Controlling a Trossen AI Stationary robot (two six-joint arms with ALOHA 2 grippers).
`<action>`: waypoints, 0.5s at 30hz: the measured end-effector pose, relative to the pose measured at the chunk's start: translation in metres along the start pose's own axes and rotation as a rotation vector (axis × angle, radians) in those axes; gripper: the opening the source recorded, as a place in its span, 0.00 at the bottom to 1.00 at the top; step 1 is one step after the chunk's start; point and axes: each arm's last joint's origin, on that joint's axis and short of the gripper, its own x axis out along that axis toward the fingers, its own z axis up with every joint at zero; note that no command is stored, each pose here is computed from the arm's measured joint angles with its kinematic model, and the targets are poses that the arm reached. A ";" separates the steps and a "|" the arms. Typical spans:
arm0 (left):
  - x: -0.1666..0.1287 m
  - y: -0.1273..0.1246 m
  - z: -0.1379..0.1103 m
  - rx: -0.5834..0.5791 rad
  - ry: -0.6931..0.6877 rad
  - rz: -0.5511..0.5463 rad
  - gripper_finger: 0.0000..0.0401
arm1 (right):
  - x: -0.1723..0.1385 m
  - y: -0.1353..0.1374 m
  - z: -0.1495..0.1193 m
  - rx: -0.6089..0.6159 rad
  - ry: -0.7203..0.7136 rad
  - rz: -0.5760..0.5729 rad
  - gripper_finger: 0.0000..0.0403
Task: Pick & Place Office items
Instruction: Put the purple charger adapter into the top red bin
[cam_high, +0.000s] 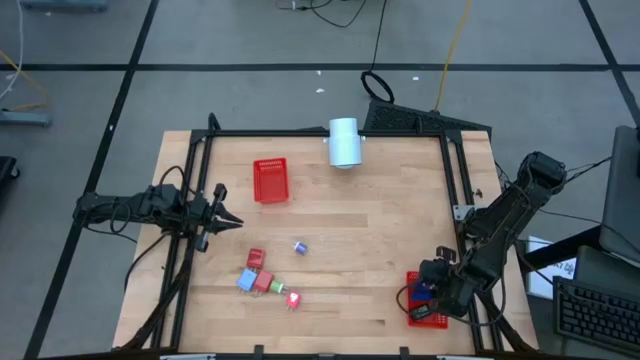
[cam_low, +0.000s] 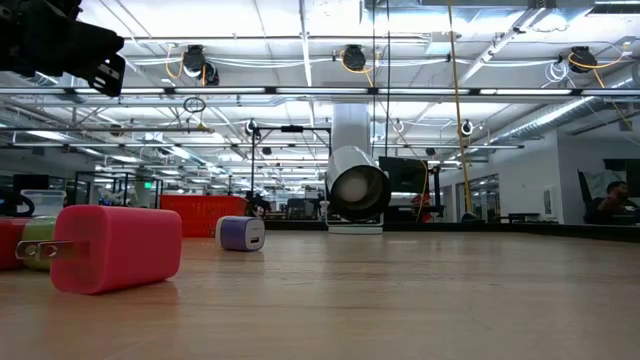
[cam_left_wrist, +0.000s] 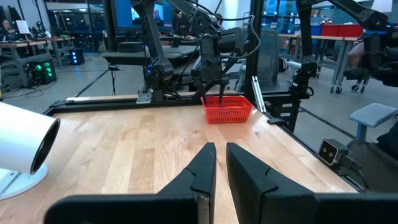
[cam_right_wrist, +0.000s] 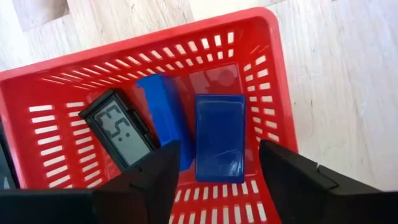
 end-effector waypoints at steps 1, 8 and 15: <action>0.000 0.000 0.000 0.000 0.000 0.000 0.10 | 0.000 0.000 0.000 0.000 0.000 0.000 0.54; 0.000 0.000 0.000 0.000 0.000 0.000 0.10 | -0.005 -0.002 0.003 0.002 -0.012 0.022 0.55; 0.000 0.000 0.000 0.000 0.000 0.000 0.10 | -0.027 -0.011 0.013 -0.045 -0.136 0.105 0.52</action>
